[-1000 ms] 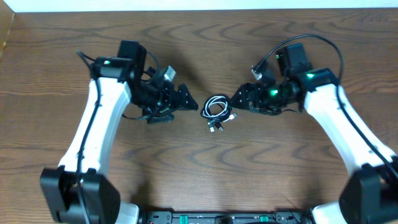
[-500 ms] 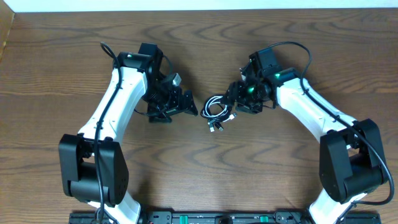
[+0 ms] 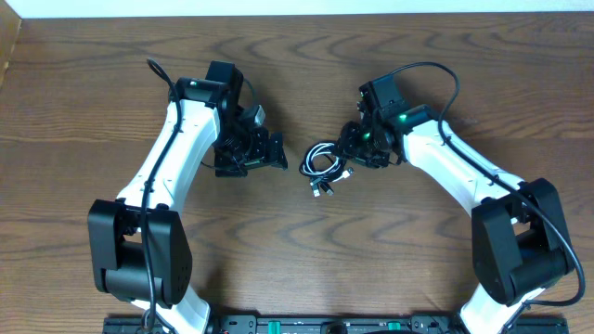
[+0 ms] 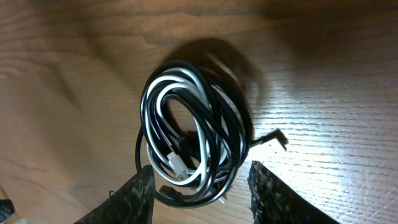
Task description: Untangle cables
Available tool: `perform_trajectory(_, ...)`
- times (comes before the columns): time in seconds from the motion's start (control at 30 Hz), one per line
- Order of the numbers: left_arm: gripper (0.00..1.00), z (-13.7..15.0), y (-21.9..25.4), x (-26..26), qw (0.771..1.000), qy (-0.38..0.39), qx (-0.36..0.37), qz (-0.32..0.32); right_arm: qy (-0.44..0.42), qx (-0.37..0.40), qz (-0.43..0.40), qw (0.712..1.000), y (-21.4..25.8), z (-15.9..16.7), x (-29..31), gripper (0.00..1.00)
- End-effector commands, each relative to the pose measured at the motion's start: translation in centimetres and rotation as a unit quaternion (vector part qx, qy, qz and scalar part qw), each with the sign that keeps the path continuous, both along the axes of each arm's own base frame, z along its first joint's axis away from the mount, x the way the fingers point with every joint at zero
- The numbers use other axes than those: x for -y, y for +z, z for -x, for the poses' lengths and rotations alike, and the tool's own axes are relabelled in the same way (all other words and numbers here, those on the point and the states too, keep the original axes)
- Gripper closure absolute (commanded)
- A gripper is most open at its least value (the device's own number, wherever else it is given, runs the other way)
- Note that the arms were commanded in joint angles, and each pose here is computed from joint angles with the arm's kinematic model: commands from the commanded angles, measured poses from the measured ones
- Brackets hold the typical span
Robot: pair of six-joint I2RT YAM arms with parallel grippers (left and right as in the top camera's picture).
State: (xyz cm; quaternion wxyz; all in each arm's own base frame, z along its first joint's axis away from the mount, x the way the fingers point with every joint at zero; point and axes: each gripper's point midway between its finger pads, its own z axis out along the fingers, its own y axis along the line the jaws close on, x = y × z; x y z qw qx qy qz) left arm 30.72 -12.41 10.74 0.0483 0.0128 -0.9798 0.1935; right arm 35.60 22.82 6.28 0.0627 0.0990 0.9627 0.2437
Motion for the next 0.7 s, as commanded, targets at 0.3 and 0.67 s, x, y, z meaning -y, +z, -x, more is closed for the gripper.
perform_trajectory(0.3,0.07,0.1,-0.6,-0.3,1.000,0.002,-0.006,-0.011,-0.004,0.009,0.024,1.000,-0.3,-0.1,-0.4,0.62)
perform_trajectory(0.67,0.07,0.0,-0.6,-0.3,1.000,0.002,-0.004,-0.011,0.007,0.018,0.021,1.000,-0.6,0.3,-1.3,0.64)
